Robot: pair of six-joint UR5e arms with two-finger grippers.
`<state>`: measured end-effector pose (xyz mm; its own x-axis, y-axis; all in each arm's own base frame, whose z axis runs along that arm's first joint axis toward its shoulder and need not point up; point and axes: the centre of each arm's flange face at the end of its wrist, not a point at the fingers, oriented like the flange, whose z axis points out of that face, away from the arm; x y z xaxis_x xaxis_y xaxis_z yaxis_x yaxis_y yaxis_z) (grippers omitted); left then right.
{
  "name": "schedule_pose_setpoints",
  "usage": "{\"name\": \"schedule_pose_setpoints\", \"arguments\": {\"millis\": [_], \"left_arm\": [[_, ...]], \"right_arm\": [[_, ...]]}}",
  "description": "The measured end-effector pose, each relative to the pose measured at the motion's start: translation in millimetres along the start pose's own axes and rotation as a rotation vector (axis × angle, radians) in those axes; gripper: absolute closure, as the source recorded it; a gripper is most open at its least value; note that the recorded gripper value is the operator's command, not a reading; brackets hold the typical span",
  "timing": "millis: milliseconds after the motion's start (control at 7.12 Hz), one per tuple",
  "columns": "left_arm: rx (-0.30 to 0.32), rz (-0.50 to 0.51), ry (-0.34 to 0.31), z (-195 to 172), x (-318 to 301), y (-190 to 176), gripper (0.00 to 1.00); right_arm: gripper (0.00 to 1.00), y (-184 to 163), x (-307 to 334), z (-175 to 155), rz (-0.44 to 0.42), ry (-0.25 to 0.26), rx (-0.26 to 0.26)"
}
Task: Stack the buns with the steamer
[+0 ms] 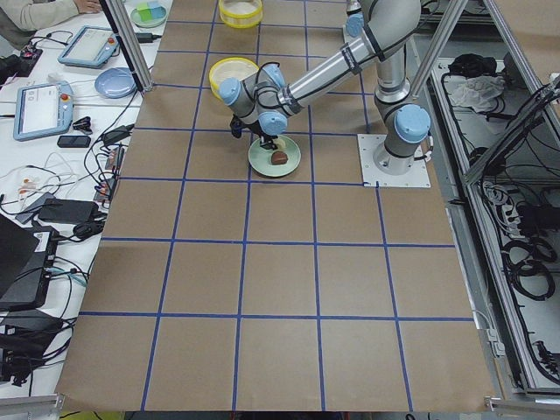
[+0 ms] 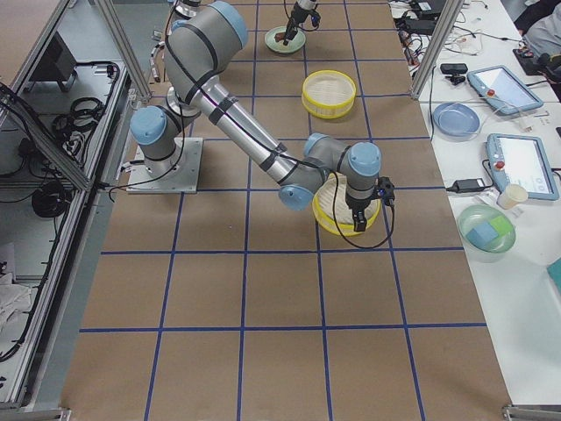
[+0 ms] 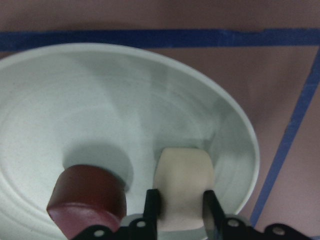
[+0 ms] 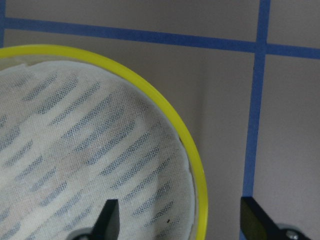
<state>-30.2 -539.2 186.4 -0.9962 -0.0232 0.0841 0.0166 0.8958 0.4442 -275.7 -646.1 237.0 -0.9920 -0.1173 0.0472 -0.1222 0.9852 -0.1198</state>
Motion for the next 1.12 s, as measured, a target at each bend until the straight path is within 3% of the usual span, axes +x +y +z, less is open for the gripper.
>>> {"name": "schedule_pose_setpoints", "arguments": {"millis": [140, 702, 843, 1124], "left_arm": [[0.011, 0.001, -0.001, -5.3, -0.6, -2.1, 1.00], [0.127, -0.054, -0.006, -65.8, 0.2, 0.8, 1.00], [0.180, -0.115, 0.041, -90.6, 10.9, 2.4, 1.00], [0.297, -0.247, 0.222, -132.1, 56.2, 0.3, 1.00]], "right_arm": [[0.40, 0.2, 1.2, 7.6, -0.019, -0.003, -0.009], [0.96, 4.8, 5.9, 15.5, -0.038, 0.031, -0.056], [1.00, 6.3, 7.2, 15.6, -0.038, 0.044, -0.072], [1.00, 7.4, 7.3, 11.9, -0.030, 0.050, -0.080]]}}
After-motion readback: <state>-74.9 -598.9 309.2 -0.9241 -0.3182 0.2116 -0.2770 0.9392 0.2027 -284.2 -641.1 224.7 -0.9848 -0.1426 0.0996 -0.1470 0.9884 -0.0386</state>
